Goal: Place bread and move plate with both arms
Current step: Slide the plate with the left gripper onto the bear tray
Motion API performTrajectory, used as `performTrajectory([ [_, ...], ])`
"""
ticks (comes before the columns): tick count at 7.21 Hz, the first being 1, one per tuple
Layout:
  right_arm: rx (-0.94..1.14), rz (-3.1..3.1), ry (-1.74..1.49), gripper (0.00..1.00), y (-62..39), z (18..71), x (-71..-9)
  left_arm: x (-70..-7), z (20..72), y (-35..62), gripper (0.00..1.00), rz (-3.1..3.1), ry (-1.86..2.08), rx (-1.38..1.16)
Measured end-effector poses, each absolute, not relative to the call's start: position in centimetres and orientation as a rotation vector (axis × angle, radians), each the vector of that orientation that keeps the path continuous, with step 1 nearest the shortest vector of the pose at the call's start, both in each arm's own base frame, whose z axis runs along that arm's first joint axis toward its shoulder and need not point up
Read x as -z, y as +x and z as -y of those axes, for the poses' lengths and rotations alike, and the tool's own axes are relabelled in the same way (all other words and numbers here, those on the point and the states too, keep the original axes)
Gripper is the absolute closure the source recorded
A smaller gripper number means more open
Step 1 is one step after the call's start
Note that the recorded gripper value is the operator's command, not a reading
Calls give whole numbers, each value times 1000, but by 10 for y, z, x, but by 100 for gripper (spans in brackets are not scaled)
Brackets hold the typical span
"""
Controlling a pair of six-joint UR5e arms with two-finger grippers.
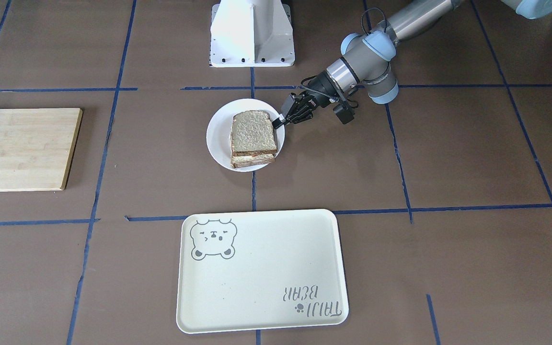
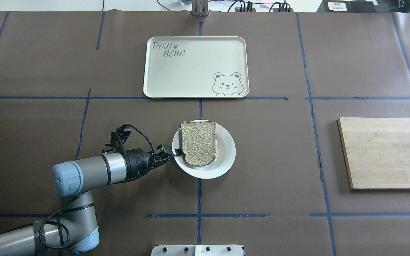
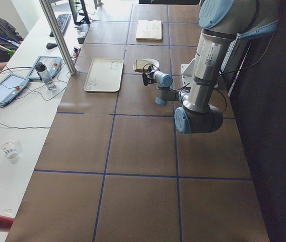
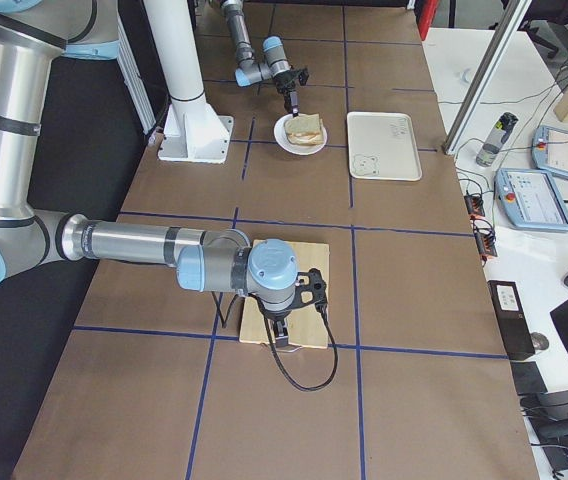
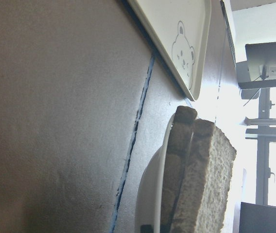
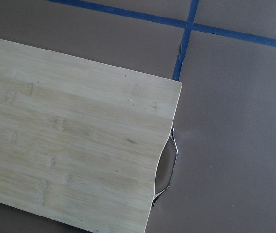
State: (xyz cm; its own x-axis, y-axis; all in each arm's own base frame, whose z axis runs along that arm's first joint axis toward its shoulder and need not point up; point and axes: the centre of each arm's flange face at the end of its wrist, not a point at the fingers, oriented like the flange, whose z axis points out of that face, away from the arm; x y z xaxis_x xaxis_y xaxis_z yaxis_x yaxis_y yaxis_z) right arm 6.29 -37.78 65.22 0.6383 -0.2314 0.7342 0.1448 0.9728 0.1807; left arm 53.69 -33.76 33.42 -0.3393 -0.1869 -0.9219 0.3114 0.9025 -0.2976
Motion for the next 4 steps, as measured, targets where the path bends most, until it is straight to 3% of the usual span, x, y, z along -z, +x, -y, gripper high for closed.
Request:
performTrajectory([
  [4, 215, 854, 109, 0, 63, 378, -652, -333, 391, 511, 100, -1890, 98, 693],
])
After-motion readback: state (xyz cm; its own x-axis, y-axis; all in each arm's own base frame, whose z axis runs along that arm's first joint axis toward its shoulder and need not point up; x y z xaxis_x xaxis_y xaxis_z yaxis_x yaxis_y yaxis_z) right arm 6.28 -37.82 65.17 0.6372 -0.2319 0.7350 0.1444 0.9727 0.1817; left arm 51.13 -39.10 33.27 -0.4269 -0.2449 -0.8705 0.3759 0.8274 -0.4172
